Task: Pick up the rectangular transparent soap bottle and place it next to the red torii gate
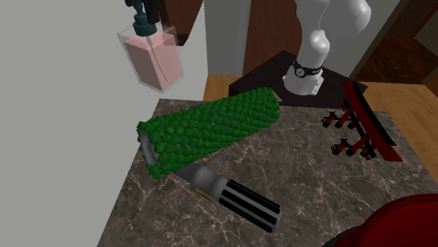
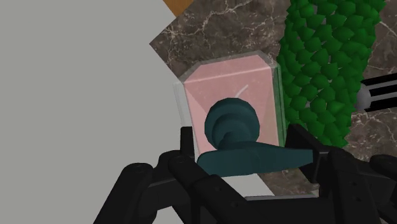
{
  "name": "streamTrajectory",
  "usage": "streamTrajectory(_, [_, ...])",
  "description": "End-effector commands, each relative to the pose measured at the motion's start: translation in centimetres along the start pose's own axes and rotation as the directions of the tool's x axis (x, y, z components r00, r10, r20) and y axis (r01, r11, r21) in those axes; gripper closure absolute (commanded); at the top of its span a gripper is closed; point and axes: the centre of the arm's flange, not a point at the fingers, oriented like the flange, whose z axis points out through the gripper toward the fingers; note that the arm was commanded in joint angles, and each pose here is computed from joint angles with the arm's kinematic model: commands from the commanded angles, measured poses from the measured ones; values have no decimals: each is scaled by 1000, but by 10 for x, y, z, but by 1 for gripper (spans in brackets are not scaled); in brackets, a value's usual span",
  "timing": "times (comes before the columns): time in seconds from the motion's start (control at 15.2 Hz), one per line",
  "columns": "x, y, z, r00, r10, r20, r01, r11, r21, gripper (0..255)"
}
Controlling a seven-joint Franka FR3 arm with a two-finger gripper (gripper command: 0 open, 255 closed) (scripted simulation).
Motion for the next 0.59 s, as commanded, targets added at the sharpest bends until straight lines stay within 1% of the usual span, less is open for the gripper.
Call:
streamTrajectory(0.0, [-1, 2, -11, 1000, 0, 0, 0, 1000, 0, 255])
streamTrajectory(0.33, [-2, 7, -36, 1000, 0, 0, 0, 1000, 0, 255])
streamTrajectory(0.53, [-20, -28, -42, 1000, 0, 0, 0, 1000, 0, 255])
